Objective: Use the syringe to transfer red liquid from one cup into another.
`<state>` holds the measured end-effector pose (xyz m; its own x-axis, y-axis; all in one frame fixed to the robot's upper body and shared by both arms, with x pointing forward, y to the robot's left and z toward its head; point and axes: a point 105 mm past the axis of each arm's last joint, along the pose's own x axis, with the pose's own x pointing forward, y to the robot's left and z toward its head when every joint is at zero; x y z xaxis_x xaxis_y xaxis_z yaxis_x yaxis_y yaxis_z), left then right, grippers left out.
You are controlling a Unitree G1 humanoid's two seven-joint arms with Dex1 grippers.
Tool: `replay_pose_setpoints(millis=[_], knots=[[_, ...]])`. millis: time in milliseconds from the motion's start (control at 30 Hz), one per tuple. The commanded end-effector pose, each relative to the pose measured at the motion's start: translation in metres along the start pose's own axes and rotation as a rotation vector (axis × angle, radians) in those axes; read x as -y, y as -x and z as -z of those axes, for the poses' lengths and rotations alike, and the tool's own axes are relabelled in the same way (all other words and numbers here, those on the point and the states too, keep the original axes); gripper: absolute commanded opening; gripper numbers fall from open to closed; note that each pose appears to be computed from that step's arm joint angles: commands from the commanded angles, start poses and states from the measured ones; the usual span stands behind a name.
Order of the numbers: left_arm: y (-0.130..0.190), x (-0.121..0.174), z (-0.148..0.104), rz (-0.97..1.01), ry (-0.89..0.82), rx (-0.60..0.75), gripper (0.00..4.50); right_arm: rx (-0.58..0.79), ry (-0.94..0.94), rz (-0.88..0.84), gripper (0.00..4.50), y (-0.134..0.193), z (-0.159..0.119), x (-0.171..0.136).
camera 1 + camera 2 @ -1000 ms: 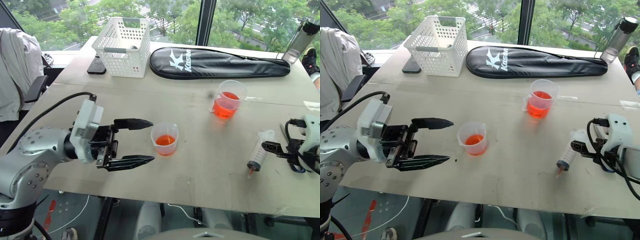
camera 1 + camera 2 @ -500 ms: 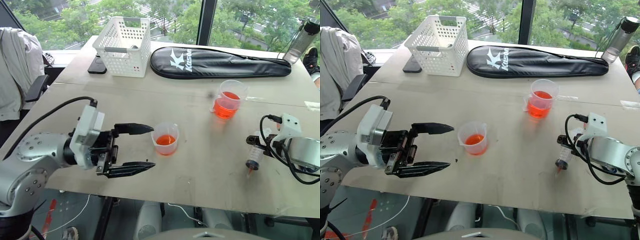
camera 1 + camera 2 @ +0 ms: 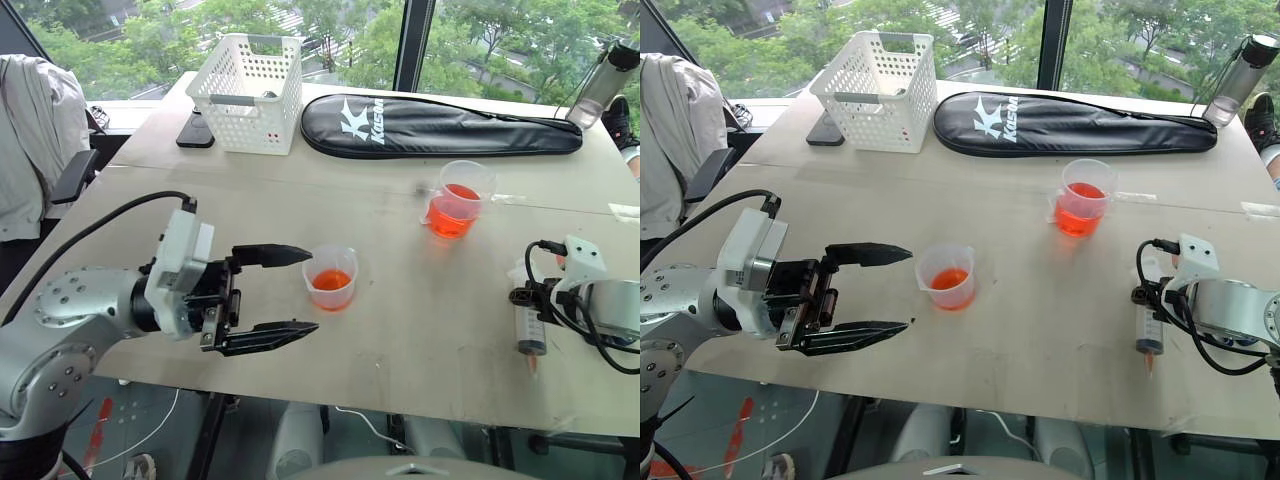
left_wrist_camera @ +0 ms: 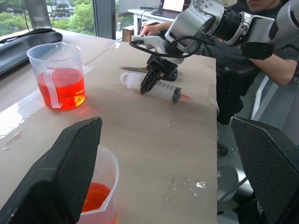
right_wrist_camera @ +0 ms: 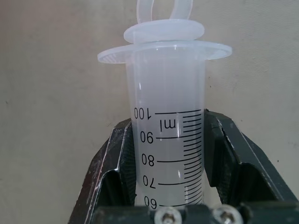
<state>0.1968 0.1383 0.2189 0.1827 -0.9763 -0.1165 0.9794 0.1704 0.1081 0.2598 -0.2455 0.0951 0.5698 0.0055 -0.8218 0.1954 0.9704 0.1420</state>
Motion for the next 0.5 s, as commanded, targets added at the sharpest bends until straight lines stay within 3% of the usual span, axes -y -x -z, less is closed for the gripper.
replay_pose_setpoints(millis=[33,200,333,500], knots=[[-0.003,0.002,-0.009,0.012,-0.035,0.021,4.50,0.081,0.083,-0.189,1.53,0.025,-0.011,-0.019],[-0.008,-0.002,-0.010,0.013,-0.024,0.046,4.50,0.363,0.235,-0.712,1.53,0.111,-0.033,-0.061],[-0.013,-0.006,-0.012,0.038,-0.022,0.069,4.50,0.625,0.256,-0.844,1.53,0.151,-0.065,-0.083],[-0.019,-0.021,-0.021,0.034,-0.051,0.109,4.50,1.013,0.159,-0.828,1.53,0.158,-0.135,-0.110]])
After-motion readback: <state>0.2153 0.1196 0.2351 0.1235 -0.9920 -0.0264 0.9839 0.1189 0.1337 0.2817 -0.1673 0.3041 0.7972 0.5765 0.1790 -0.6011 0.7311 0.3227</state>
